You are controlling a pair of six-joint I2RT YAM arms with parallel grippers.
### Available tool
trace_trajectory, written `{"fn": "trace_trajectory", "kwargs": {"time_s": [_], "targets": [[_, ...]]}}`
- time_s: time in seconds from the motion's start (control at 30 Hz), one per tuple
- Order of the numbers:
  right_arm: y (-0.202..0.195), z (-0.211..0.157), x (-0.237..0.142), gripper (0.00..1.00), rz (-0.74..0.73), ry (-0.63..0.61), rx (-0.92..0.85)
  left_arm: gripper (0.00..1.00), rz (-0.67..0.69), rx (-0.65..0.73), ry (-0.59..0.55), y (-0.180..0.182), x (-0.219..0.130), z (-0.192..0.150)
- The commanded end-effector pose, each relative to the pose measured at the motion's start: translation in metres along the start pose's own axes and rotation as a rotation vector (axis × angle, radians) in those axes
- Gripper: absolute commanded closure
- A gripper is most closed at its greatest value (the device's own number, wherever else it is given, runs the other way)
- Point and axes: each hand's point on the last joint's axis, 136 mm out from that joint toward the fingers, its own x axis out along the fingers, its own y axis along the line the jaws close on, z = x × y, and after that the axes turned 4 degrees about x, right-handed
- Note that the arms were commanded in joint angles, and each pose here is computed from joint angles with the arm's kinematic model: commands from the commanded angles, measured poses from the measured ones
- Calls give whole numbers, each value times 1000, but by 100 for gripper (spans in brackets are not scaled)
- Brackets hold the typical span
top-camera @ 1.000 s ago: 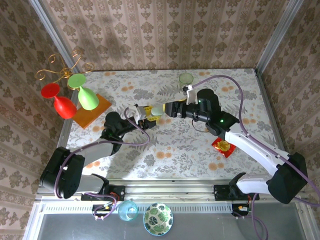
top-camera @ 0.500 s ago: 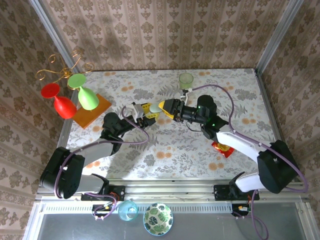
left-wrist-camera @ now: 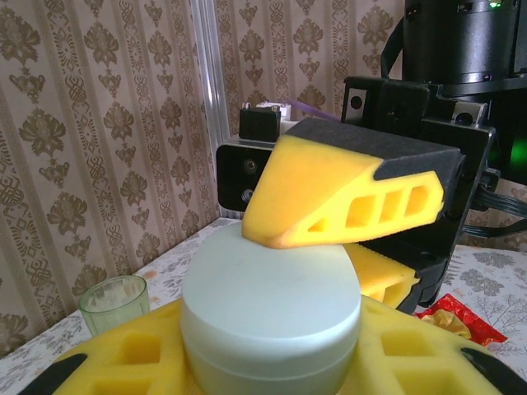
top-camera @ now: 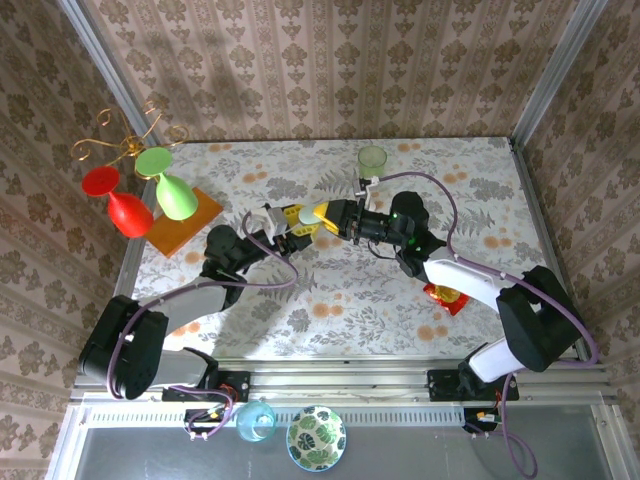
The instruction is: Insert wireless bluetooth earbuds into charging case
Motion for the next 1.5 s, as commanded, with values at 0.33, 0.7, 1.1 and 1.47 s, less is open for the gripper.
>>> {"fn": "trace_trajectory", "kwargs": {"time_s": [0.33, 0.7, 1.1, 1.47], "targets": [[-59, 32, -42, 82, -175, -184, -69, 18, 45, 98, 245, -2, -17, -34], [-172, 44, -84, 82, -539, -325, -88, 0, -107, 177, 529, -38, -36, -75], [-237, 44, -103, 81, -726, -356, -85, 0, -189, 112, 574, -52, -32, -90], [-241, 49, -117, 52, -815, -379, -166, 0, -61, 65, 535, -33, -36, -85]]}}
